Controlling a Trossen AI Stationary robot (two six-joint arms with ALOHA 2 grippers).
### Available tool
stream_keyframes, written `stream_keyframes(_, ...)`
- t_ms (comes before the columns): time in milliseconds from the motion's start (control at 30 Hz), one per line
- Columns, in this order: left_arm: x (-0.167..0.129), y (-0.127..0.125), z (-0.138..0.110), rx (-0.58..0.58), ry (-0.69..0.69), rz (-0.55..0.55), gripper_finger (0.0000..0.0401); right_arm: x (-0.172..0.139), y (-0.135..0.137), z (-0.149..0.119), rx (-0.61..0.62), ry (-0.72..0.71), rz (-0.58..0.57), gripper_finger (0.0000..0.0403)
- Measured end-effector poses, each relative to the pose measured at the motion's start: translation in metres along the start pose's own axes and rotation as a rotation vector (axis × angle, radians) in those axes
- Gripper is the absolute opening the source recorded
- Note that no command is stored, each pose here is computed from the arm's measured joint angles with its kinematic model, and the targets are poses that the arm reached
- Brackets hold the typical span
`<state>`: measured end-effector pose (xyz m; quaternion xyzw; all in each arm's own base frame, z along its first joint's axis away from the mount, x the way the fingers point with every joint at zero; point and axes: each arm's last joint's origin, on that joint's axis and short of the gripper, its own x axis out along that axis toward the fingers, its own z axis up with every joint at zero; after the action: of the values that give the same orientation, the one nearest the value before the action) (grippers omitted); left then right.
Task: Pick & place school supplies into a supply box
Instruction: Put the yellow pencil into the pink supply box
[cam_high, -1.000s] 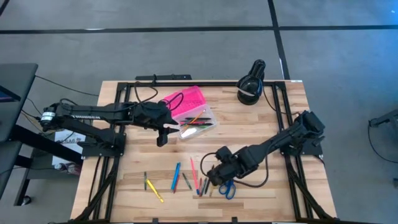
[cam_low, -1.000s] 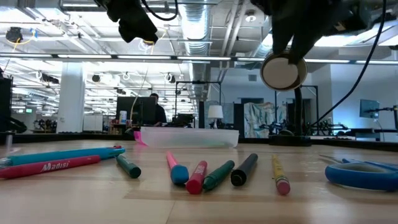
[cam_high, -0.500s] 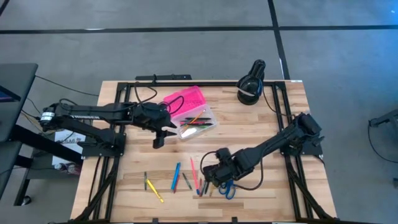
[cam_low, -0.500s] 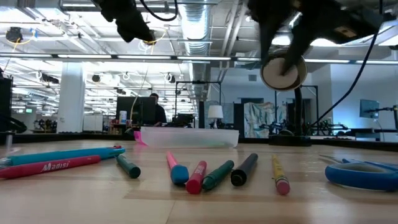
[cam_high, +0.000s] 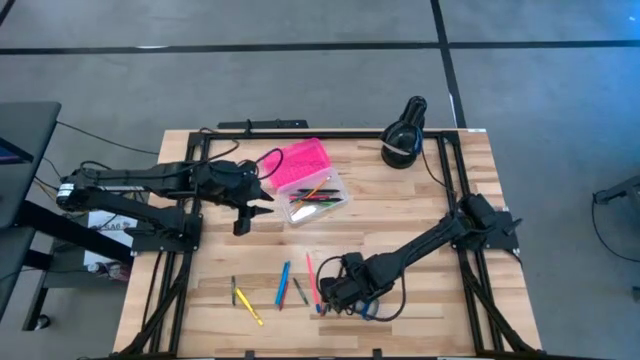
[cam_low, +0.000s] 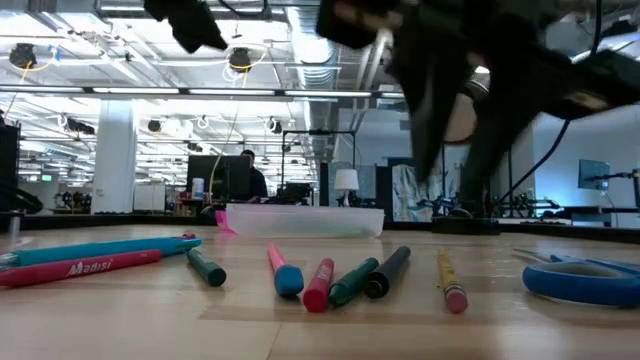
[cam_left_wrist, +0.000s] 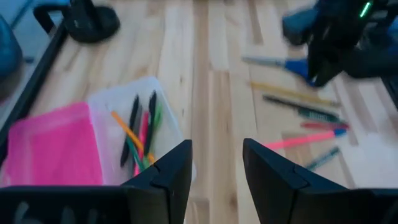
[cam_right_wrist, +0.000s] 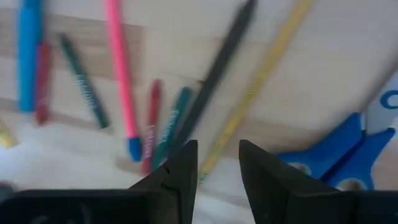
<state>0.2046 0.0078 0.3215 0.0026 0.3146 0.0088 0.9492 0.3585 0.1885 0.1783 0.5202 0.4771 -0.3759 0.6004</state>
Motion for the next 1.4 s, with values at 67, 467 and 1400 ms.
stream_keyframes(67,-0.003,0.0,-0.001,0.0,-0.002,0.002,0.0137,0.004,-0.004,0.0,0.0,-0.008,-0.033,0.0111)
stream_keyframes(467,-0.009,0.0,-0.002,0.001,-0.012,0.009,0.0137,0.028,-0.001,-0.003,0.023,0.012,-0.042,0.0111)
stream_keyframes(1400,-0.009,0.0,-0.007,0.019,0.04,0.021,0.0137,0.045,-0.004,-0.008,0.029,0.021,-0.092,0.0108)
